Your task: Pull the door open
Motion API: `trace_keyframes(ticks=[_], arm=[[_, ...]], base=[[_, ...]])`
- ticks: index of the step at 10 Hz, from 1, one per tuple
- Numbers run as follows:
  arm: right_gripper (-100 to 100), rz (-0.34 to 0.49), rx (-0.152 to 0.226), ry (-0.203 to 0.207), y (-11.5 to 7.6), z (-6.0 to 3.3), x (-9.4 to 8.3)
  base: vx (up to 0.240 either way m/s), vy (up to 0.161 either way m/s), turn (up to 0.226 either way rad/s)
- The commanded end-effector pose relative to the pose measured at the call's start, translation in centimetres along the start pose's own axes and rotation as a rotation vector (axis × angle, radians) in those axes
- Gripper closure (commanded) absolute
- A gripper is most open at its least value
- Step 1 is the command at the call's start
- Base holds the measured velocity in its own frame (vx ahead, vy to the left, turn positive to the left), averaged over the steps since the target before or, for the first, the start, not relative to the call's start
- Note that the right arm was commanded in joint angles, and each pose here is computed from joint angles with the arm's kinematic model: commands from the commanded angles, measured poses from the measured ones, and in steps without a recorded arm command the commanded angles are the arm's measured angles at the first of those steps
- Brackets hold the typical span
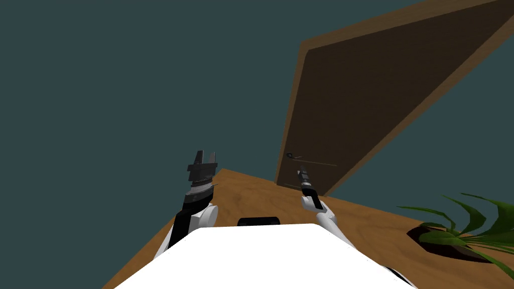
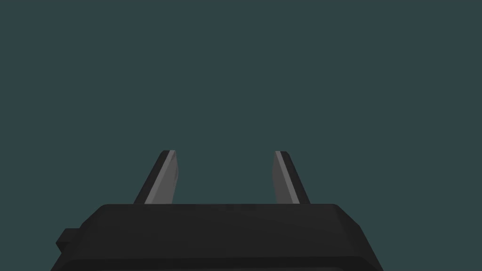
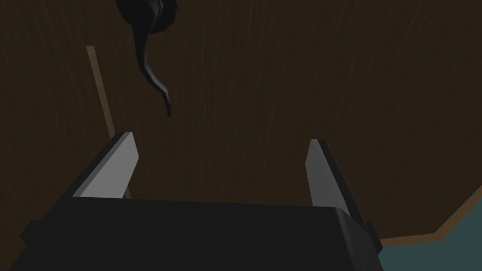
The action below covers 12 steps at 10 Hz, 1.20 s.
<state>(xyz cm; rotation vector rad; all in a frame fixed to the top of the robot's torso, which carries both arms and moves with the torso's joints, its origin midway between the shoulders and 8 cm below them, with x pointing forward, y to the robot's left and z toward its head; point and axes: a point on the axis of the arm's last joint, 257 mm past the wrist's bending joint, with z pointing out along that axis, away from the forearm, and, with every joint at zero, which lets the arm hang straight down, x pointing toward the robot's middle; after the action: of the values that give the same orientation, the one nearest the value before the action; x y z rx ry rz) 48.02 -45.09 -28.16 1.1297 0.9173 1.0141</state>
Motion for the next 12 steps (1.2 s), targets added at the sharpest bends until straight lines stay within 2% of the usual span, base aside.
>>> trace_keyframes(ticks=[1, 4, 7, 8, 9, 12], arm=[[-100, -0.007, 0.02, -0.015, -0.9, 0.01, -0.9], [-100, -0.023, 0.075, -0.054, -3.2, -0.11, -3.1], [-100, -0.033, 0.111, -0.088, -4.6, -0.15, -4.8], [-100, -0.037, 0.131, -0.1, -5.3, -0.41, -5.4], [-100, -0.037, 0.131, -0.1, -5.3, -0.41, -5.4], [-100, -0.043, 0.165, -0.129, -6.5, -0.72, -6.9]], base=[[0.035, -0.031, 0.091], [0.07, -0.056, 0.14], [0.074, -0.057, 0.118], [0.078, -0.05, 0.122], [0.042, -0.028, 0.024], [0.03, -0.03, 0.078]])
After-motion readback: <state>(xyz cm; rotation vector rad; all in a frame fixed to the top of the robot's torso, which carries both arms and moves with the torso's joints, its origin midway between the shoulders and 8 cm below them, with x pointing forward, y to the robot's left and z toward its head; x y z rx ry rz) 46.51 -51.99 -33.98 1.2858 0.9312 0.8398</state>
